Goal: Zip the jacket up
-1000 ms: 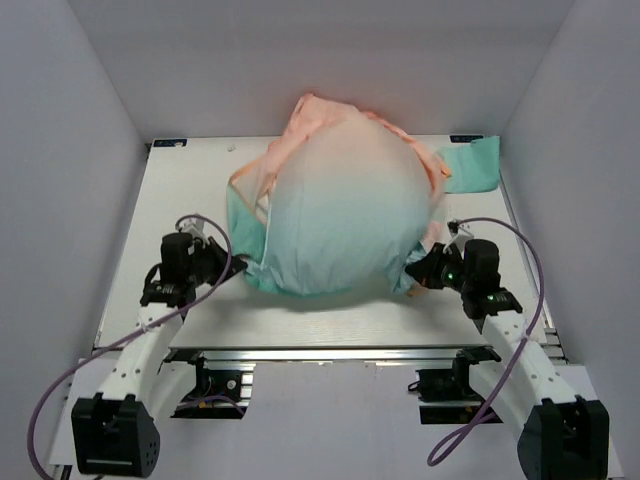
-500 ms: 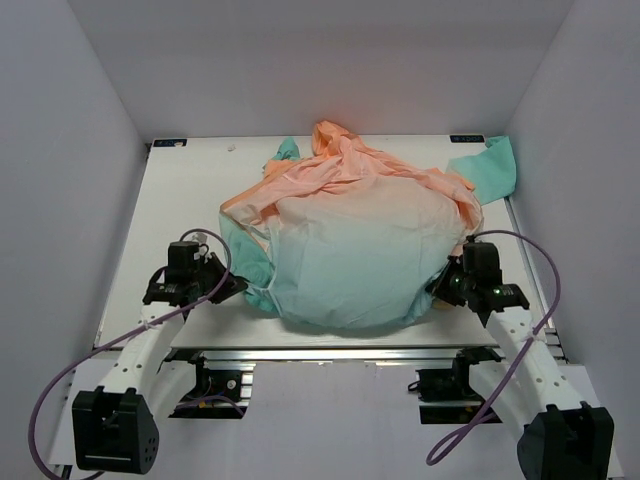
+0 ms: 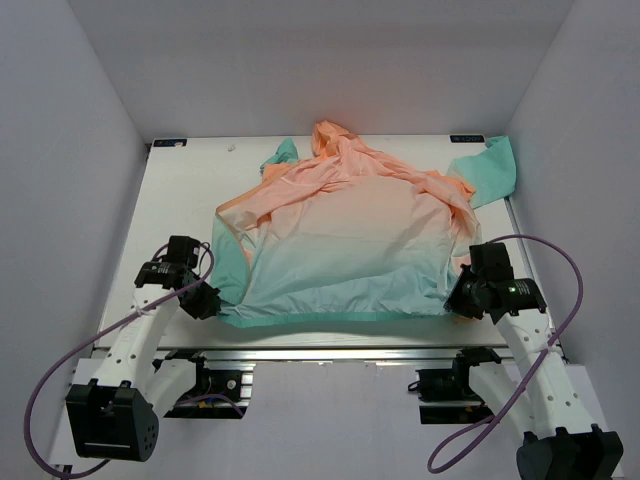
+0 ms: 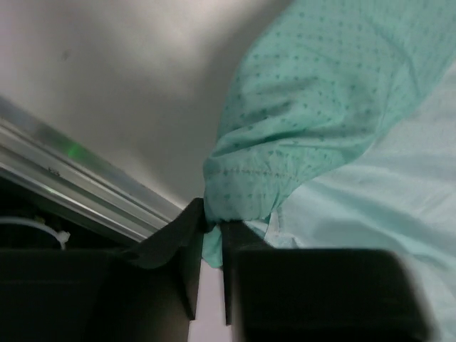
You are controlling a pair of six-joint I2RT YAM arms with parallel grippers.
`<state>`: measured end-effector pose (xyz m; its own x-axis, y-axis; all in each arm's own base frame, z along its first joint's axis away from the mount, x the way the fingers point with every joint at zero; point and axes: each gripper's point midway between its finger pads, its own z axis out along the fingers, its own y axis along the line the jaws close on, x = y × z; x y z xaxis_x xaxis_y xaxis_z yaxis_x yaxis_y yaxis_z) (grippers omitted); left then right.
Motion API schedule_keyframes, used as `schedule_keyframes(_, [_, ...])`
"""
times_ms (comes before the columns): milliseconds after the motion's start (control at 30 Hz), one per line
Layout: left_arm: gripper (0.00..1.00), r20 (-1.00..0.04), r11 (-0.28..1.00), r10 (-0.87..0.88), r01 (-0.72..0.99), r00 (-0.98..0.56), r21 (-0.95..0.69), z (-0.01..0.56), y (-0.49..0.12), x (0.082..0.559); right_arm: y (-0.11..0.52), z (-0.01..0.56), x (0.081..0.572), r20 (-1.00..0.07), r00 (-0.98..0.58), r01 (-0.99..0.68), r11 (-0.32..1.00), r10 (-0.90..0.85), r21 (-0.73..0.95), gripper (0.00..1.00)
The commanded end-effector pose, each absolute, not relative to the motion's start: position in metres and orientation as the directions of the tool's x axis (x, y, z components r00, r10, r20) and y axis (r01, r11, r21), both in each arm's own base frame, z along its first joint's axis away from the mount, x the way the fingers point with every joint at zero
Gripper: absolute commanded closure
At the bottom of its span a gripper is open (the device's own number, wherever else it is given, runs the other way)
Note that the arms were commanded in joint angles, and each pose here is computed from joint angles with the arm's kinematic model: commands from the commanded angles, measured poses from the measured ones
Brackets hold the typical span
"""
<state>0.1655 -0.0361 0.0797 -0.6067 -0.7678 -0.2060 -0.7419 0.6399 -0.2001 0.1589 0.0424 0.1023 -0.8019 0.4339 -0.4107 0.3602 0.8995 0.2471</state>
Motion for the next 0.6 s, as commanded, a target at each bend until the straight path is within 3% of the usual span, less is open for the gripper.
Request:
schedule_keyframes(0, [0.70, -0.216, 0.594, -0.799, -0.791, -0.561, -0.143, 0.079, -0.026, 0.151, 0.044, 0.103, 0.140, -0.347, -0.839, 0.360, 0.905, 0.420, 0.227, 0.88])
schedule_keyframes(33, [0.55, -0.223, 0.596, -0.799, -0.787, -0.559, -0.162, 0.082, -0.028, 0.156, 0.044, 0.105, 0.140, -0.348, -0.840, 0.355, 0.906, 0.417, 0.231, 0.89])
schedule_keyframes(67, [0.47, -0.225, 0.594, -0.800, -0.785, -0.556, -0.175, 0.085, -0.029, 0.158, 0.045, 0.107, 0.140, -0.352, -0.841, 0.347, 0.908, 0.412, 0.235, 0.92])
schedule_keyframes(100, [0.40, -0.233, 0.599, -0.797, -0.777, -0.557, -0.194, 0.090, -0.030, 0.163, 0.044, 0.110, 0.140, -0.363, -0.842, 0.334, 0.914, 0.398, 0.228, 1.00])
schedule_keyframes(233, [0.20, -0.301, 0.608, -0.785, -0.765, -0.541, -0.213, 0.112, -0.022, 0.181, 0.038, 0.151, 0.162, -0.473, -0.808, 0.277, 0.935, 0.352, 0.223, 1.00])
schedule_keyframes(400, [0.03, -0.389, 0.638, -0.760, -0.714, -0.521, -0.290, 0.146, -0.020, 0.217, 0.072, 0.189, 0.190, -0.541, -0.814, 0.021, 0.942, 0.211, 0.336, 1.00])
schedule_keyframes(567, [0.02, -0.403, 0.687, -0.726, -0.603, -0.557, -0.405, 0.175, -0.039, 0.254, 0.152, 0.195, 0.193, -0.580, -0.814, -0.340, 0.824, -0.016, 0.454, 1.00])
